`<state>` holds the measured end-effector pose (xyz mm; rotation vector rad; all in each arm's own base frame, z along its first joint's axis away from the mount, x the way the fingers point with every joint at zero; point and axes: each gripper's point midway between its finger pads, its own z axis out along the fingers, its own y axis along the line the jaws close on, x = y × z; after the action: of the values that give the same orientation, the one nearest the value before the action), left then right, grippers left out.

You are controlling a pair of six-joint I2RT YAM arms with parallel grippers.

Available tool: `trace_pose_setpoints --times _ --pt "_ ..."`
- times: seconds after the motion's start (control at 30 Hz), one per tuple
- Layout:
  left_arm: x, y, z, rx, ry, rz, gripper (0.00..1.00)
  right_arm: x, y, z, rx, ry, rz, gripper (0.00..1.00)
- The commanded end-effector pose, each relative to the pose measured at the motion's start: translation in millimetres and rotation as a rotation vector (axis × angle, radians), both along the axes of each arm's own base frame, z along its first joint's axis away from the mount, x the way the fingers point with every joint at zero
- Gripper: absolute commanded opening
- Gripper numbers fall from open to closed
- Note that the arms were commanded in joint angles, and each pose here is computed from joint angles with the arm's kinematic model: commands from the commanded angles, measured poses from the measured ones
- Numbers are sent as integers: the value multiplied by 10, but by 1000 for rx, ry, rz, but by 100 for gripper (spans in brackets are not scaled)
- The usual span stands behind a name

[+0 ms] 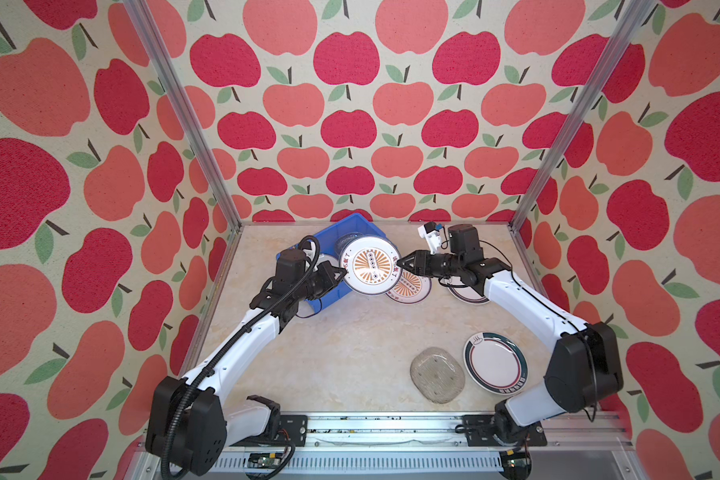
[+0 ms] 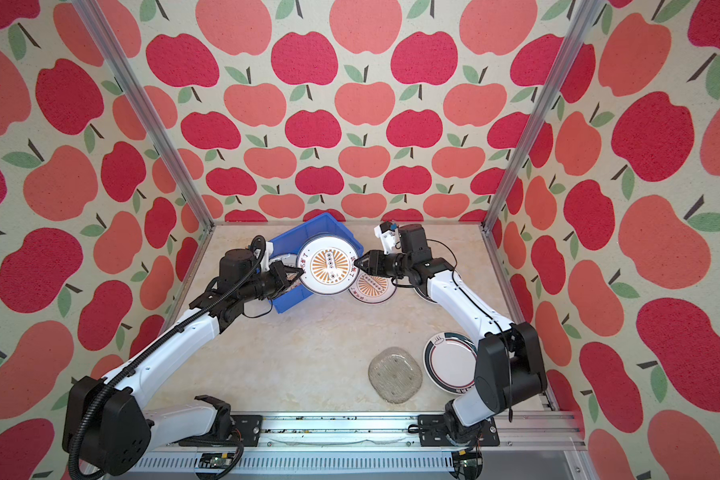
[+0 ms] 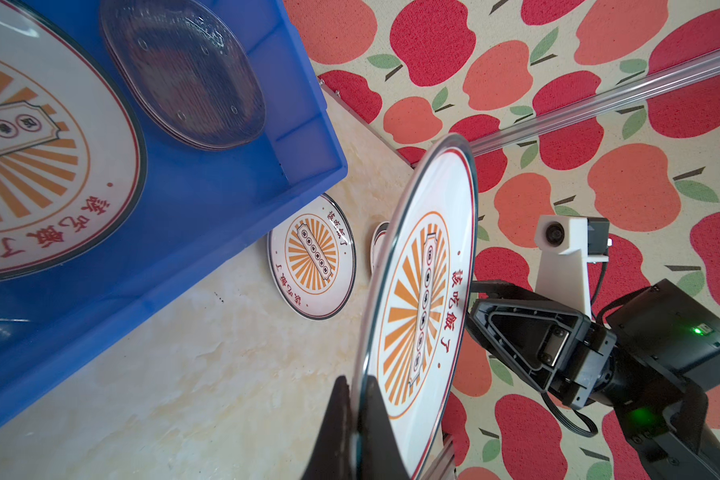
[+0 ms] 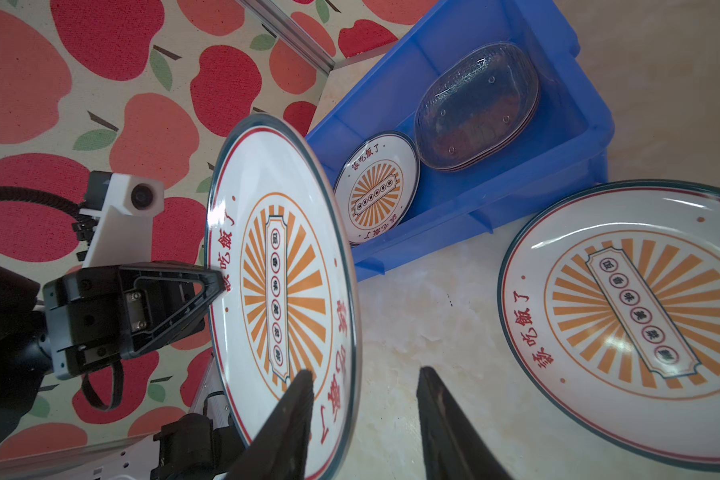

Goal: Place the plates into the plastic bin on the countertop
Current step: 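Lift both sunburst plates upright and carry them over the bin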

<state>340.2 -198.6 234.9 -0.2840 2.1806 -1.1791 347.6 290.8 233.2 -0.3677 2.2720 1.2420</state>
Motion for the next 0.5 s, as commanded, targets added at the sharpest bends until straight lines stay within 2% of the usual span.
trace_pose_setpoints --times 0.0,0.07,0.13,0.2,0.33,0.37,0.4,0.47 --pt "-11 -5 195 -49 -57 -10 0 35 219 200 105 -2 61 41" --pt "-13 27 195 -45 -58 -1 0 38 301 213 120 1 83 35" --pt "-14 73 181 -35 -55 11 0 42 362 216 119 3 93 20" --pt "-24 130 178 -31 -54 25 0 59 404 212 115 5 94 0" --pt "-46 265 144 -4 -45 66 0 102 515 192 107 20 110 0" --pt "-56 307 119 16 -40 76 3 127 552 191 107 22 115 0" --pt "-70 367 87 41 -27 97 29 146 597 200 109 22 123 0" --pt "-102 511 -25 99 7 150 99 212 676 237 109 23 131 0"
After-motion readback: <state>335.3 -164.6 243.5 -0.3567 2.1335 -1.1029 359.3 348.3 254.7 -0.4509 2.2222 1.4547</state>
